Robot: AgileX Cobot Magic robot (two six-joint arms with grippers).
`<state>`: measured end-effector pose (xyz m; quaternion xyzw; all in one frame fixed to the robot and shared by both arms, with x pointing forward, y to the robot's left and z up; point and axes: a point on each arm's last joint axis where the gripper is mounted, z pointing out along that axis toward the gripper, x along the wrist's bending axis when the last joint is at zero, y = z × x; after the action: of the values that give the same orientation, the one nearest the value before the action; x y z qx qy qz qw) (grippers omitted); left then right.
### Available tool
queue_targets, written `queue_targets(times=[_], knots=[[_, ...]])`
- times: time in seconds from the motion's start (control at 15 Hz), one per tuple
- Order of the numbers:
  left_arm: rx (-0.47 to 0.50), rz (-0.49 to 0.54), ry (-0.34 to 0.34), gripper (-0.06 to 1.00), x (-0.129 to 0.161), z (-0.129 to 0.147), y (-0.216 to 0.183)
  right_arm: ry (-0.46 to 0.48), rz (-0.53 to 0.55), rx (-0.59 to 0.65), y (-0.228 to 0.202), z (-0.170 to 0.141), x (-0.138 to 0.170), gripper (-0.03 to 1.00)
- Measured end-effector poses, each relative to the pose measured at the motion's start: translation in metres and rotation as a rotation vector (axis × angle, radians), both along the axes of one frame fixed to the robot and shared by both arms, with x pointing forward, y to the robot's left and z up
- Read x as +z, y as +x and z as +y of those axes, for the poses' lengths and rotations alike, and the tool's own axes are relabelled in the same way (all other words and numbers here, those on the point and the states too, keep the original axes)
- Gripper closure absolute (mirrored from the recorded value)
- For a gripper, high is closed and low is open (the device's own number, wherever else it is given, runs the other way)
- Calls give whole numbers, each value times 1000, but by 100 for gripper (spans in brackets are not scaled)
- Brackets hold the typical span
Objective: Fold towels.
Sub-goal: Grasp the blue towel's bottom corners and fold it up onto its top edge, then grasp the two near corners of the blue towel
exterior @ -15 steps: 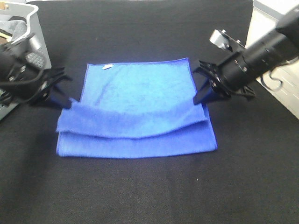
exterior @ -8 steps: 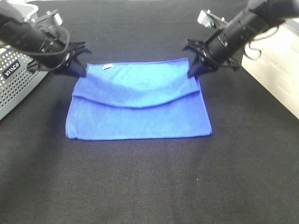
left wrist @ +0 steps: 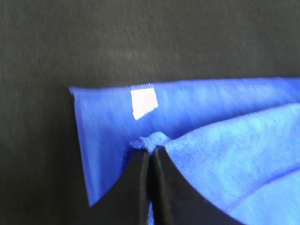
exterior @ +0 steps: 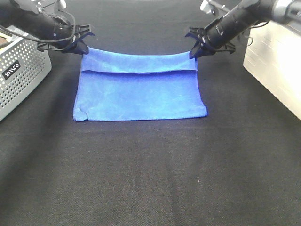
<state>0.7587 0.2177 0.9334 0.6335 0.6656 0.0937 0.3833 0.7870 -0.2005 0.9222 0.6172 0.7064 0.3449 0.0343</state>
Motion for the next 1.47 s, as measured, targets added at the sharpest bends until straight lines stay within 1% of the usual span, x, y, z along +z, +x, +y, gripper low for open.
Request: queue_targets(times=[0.13,0.2,0.27,0.4,0.47,0.53,0.6,0.67,0.73,0.8,0.87,0.93,1.07,1.13,1.2,1.33,1.47], knots=[[18,-55,35,94,-17,2,14,-11,-29,0,9,0,-15,97],[26,-67,42,94,-24,2,18,-20,-52,-3,12,-1,-20,97],[26,-67,42,94,-24,2,18,-20,-52,-3,12,-1,-20,97],[53,-110,55,93,-34,-2,25,-32,-93,-18,17,-2,-26,96],[59,-121,61,88,-38,-5,26,-33,-106,-25,18,-2,-26,90],[48,-129,72,77,-40,-8,26,-33,-115,-30,19,-3,-25,80],[33,-142,86,63,-39,-11,26,-33,-121,-34,19,-3,-25,62],[28,-149,93,46,-39,-12,26,-33,-119,-33,19,-3,-25,42],[22,-151,103,34,-39,-10,26,-33,-99,-19,17,-2,-25,28],[10,-140,107,23,-39,-10,25,-40,-82,-2,15,-2,-22,18],[-8,-123,117,21,-37,-6,24,-49,-69,11,13,-2,-21,17],[-35,-97,128,20,-35,-3,22,-77,-33,49,8,-2,-16,15],[-90,-6,131,20,-33,6,15,-88,4,77,2,-2,-4,15],[-113,100,95,20,-37,11,7,-72,74,82,-4,-1,-1,15],[-116,175,64,19,-40,14,2,-62,133,85,-9,-1,-1,15],[-131,292,22,19,-42,15,-7,-48,229,95,-17,0,-3,15],[-170,371,-4,19,-41,12,-15,-37,302,87,-22,0,-4,15]])
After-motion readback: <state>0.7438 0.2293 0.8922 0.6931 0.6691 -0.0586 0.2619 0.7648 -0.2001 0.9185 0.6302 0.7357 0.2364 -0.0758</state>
